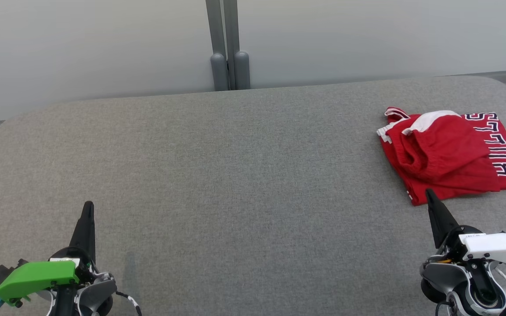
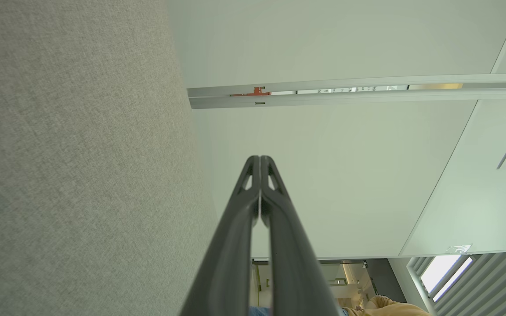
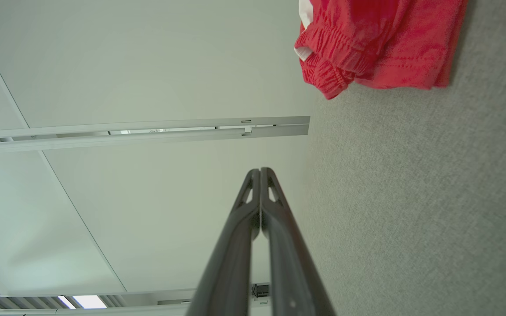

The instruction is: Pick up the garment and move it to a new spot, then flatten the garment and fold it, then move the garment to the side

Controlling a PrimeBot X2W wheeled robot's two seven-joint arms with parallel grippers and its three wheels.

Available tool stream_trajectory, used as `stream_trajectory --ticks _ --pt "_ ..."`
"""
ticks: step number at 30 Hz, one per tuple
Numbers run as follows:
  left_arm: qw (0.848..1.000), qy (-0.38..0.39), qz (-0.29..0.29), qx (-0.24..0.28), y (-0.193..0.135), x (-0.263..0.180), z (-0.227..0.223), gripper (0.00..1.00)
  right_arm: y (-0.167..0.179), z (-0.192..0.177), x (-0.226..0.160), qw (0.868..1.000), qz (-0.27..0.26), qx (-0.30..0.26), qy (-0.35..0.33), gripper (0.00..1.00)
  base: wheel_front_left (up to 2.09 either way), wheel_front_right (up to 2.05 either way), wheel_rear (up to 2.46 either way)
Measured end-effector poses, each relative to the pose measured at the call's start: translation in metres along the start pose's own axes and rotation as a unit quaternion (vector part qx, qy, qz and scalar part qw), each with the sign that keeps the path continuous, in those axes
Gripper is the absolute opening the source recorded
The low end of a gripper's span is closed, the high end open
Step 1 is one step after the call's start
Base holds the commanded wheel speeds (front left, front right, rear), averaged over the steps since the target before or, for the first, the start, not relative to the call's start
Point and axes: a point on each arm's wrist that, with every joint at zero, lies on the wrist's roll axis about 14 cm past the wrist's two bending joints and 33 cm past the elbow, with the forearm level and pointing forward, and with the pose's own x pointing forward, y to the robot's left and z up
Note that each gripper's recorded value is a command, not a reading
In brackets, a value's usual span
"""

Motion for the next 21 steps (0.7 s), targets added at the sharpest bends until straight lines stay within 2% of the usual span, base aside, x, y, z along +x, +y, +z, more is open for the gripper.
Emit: stream_trajectory --ticks 21 --pt "1.000 0.000 0.000 0.000 -0.0001 0.0000 0.0000 0.00 0.0001 -0.0001 0.0000 1.000 0.000 0.000 0.000 0.00 0.00 0.00 0.00"
